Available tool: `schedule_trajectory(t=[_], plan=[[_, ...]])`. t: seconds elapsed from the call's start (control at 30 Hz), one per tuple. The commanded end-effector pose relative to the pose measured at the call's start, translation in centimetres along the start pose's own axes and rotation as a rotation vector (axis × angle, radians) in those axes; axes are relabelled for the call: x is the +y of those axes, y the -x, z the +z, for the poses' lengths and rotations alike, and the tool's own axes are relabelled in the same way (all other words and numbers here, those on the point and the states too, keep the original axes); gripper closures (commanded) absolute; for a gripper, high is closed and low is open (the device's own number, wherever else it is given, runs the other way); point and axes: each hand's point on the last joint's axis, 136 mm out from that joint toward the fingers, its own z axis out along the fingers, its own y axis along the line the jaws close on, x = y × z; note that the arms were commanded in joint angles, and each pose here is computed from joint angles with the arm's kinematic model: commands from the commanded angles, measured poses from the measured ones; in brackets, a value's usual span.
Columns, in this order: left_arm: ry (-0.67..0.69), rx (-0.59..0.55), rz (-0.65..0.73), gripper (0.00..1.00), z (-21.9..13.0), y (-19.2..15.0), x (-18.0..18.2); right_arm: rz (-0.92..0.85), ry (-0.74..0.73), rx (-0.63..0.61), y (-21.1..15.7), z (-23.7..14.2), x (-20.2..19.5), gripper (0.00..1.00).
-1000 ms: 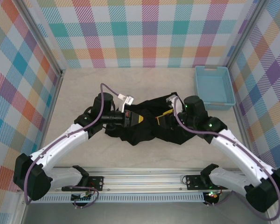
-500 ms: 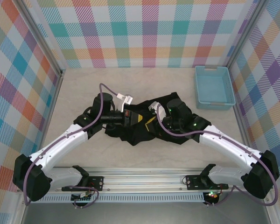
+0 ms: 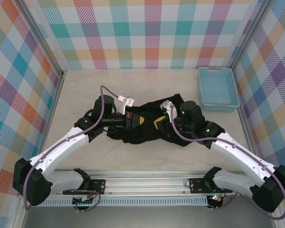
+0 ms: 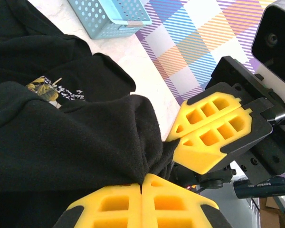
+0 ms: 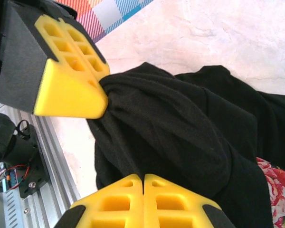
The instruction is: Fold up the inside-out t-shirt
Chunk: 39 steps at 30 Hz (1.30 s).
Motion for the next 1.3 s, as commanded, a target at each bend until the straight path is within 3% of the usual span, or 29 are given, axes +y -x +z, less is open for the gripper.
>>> schedule_trajectory(t=[0.0, 0.5, 0.73, 0.77, 0.9, 0.97, 1.07, 1.27], plan=[[0.029, -0.037, 0.001, 0.96, -1.1, 0.5, 0.4, 0.008, 0.016, -0.027, 0.3, -0.4, 0.1, 1.00], [0.055, -0.166, 0.013, 0.97, -3.0, 2.6, 0.2, -0.068, 0.095, 0.002, -2.1, -0.1, 1.0, 1.00], [-0.016, -0.208, 0.075, 1.00, -3.8, 2.8, -1.4, 0.044, -0.104, 0.025, -2.6, 0.5, -2.7, 1.00], [-0.032, -0.207, 0.084, 1.00, -3.7, 2.6, -1.6, 0.046, -0.084, 0.028, -2.5, 0.6, -2.3, 0.99], [-0.064, -0.177, 0.110, 1.00, -3.4, 2.0, -1.9, -0.020, 0.045, -0.028, -0.9, 0.3, 0.3, 0.66], [-0.062, -0.167, 0.109, 1.00, -3.2, 1.8, -1.7, -0.046, 0.089, -0.059, 0.1, -0.1, 1.3, 0.58], [-0.063, -0.159, 0.110, 1.00, -3.0, 1.6, -1.5, -0.073, 0.140, -0.078, 1.4, -0.1, 2.5, 0.53], [-0.064, -0.145, 0.107, 1.00, -2.8, 1.4, -1.4, -0.108, 0.163, -0.058, 2.7, 1.1, 3.1, 0.52]])
